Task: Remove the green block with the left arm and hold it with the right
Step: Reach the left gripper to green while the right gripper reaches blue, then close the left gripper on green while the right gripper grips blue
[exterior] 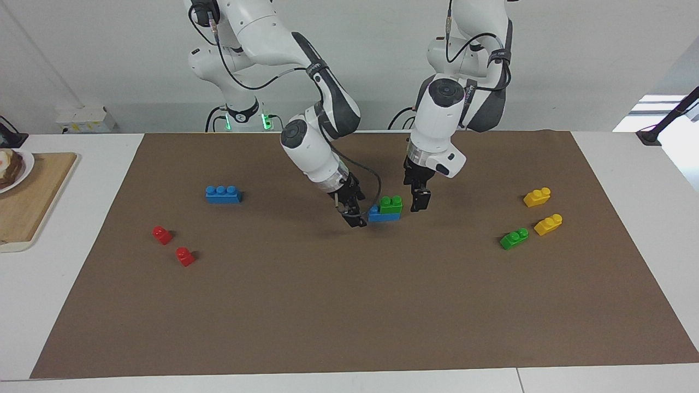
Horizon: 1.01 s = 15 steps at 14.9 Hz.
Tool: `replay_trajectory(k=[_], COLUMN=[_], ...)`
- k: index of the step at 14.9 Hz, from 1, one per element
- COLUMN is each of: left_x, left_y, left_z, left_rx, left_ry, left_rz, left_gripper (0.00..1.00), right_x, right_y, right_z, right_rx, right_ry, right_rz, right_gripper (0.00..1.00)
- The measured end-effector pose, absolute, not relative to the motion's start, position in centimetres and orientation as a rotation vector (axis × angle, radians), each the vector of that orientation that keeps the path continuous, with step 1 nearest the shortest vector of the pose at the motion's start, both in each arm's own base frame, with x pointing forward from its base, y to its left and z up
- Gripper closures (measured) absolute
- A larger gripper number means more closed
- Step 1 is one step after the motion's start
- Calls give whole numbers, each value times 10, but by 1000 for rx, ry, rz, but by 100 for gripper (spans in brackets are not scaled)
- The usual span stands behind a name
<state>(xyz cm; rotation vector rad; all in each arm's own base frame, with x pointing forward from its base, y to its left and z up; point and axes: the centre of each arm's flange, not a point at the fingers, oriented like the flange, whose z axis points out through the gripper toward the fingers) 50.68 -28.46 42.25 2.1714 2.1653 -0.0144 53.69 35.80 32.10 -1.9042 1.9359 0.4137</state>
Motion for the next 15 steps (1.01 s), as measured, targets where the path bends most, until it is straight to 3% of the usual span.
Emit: replay_trajectory(k=[8,15], left_x=[496,490], left_y=[-288,-296], left_z=[405,396], left_rx=[2159,2027], left_ry=[2210,2299], left_rz=[-26,-22], left_gripper=[0,0], right_x=[511,511], right_y=[402,404], right_z=[295,267], right_rx=[-1940,-1934], right_ry=[1912,1936], right_rz=[398,366], right_gripper=[0,0])
